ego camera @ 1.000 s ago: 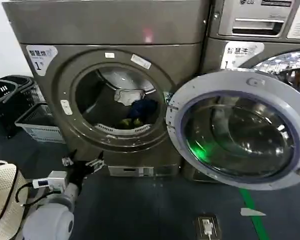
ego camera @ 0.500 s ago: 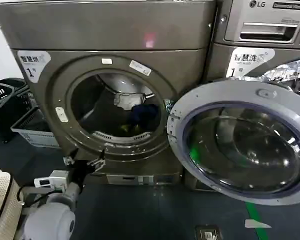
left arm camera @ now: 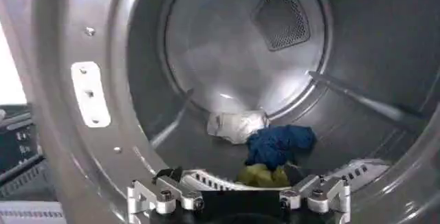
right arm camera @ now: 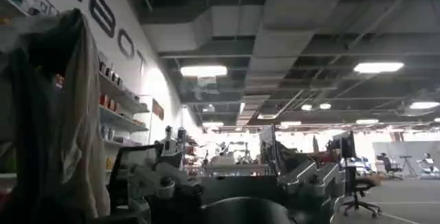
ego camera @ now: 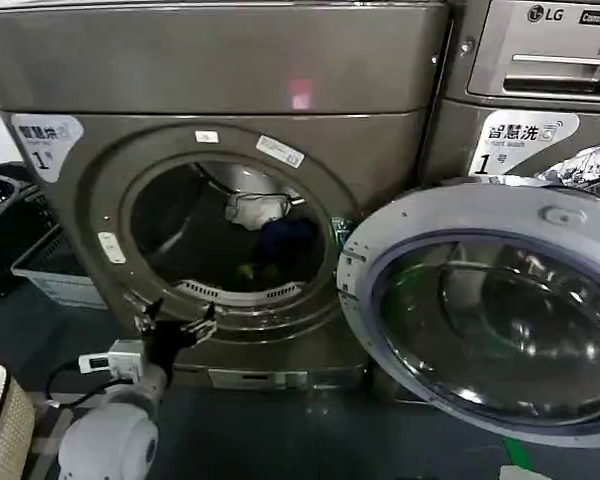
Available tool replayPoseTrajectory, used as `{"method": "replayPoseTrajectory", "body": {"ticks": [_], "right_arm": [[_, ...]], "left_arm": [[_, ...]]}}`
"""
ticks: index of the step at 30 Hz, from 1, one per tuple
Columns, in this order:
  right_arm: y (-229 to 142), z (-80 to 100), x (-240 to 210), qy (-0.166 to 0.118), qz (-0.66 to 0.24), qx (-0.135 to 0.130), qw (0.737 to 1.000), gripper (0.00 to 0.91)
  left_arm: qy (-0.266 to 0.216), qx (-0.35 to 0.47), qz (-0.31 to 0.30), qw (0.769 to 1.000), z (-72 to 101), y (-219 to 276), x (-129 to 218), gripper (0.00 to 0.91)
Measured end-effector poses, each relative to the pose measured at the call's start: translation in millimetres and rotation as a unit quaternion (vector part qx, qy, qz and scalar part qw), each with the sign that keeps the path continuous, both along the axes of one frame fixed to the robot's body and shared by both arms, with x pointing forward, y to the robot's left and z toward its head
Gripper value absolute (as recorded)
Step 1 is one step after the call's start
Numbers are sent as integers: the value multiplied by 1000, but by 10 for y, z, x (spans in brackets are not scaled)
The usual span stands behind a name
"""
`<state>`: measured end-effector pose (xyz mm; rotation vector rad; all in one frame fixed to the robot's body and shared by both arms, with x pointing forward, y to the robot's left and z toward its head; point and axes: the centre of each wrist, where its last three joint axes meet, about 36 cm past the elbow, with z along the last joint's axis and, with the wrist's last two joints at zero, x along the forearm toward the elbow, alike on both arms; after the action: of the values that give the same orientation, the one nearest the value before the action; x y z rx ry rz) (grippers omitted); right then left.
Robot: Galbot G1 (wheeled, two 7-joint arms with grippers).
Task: Grasp the clothes from the dryer.
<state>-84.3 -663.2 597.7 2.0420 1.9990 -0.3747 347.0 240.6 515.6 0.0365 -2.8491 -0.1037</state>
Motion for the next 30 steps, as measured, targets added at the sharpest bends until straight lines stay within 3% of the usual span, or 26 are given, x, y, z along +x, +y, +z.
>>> {"method": "replayPoseTrajectory", "body": {"ticks": [23, 30], "right_arm": [[-7, -45, -14, 2, 0, -9, 1000, 907], [-11, -30, 62, 3, 9, -14, 1000, 907]], "left_arm": [[8, 5, -16, 1000, -57, -9, 74, 907], [25, 102, -83, 991, -31, 75, 226, 907]]}}
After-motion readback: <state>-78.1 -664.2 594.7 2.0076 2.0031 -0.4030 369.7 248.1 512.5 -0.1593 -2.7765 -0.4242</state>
